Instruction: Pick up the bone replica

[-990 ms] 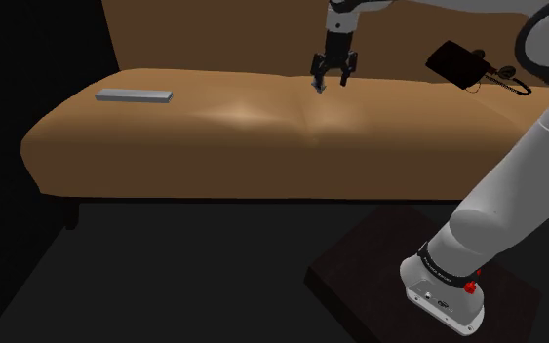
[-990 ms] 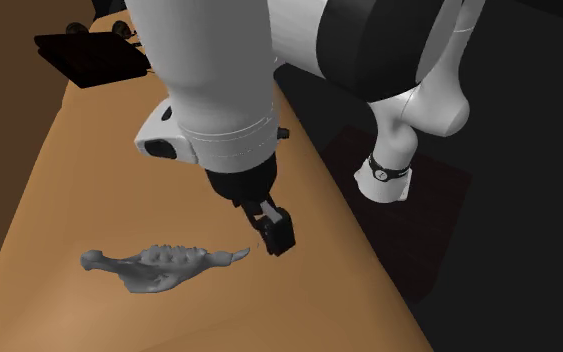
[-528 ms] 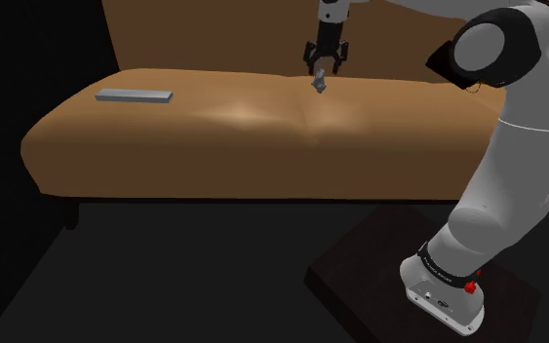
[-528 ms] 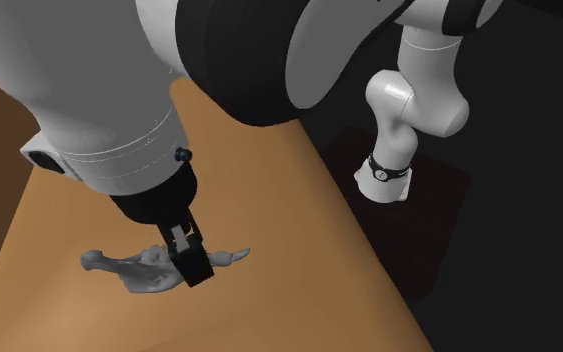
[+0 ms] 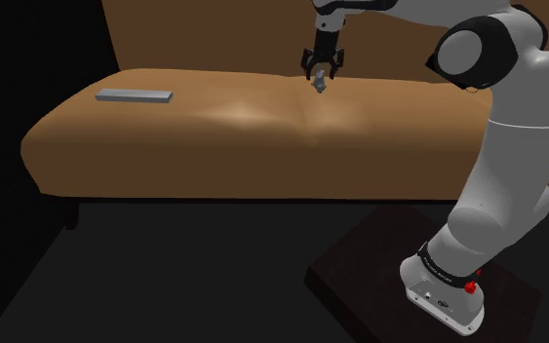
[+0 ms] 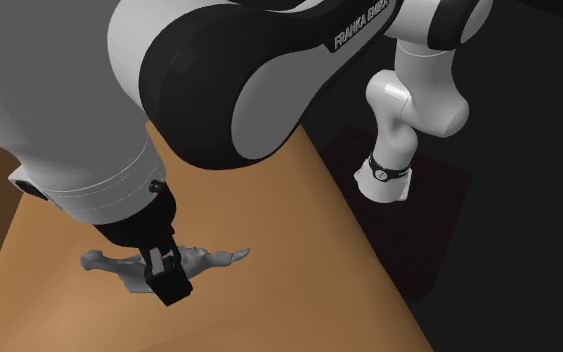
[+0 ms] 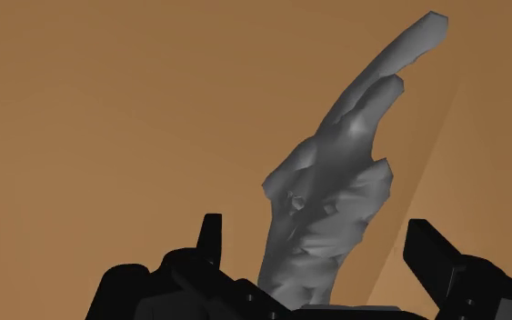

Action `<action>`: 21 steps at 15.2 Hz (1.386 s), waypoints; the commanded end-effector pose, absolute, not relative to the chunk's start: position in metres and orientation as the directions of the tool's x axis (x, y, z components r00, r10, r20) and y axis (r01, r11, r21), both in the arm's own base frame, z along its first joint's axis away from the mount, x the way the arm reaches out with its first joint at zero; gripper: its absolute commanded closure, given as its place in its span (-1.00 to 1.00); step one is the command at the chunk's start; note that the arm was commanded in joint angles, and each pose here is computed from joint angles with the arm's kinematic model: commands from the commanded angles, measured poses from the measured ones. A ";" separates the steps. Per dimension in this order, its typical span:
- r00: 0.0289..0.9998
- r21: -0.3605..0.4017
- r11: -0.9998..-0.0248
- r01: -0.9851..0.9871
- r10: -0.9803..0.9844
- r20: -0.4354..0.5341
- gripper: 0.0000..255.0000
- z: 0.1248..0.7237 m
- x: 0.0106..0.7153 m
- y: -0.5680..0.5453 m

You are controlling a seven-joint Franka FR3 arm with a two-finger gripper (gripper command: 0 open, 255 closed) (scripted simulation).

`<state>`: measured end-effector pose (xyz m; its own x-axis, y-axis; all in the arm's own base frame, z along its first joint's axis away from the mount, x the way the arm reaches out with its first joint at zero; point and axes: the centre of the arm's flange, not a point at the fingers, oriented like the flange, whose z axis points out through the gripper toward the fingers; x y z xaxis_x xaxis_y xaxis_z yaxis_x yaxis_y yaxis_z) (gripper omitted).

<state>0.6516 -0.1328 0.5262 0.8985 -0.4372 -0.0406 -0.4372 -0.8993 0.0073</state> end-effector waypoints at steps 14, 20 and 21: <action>0.898 0.007 -0.899 -0.437 -0.437 -0.040 1.00 0.519 0.653 -0.133; 0.898 0.007 -0.899 -0.437 -0.437 -0.040 1.00 0.550 0.653 -0.133; 0.898 0.007 -0.899 -0.437 -0.437 -0.040 1.00 0.555 0.653 -0.133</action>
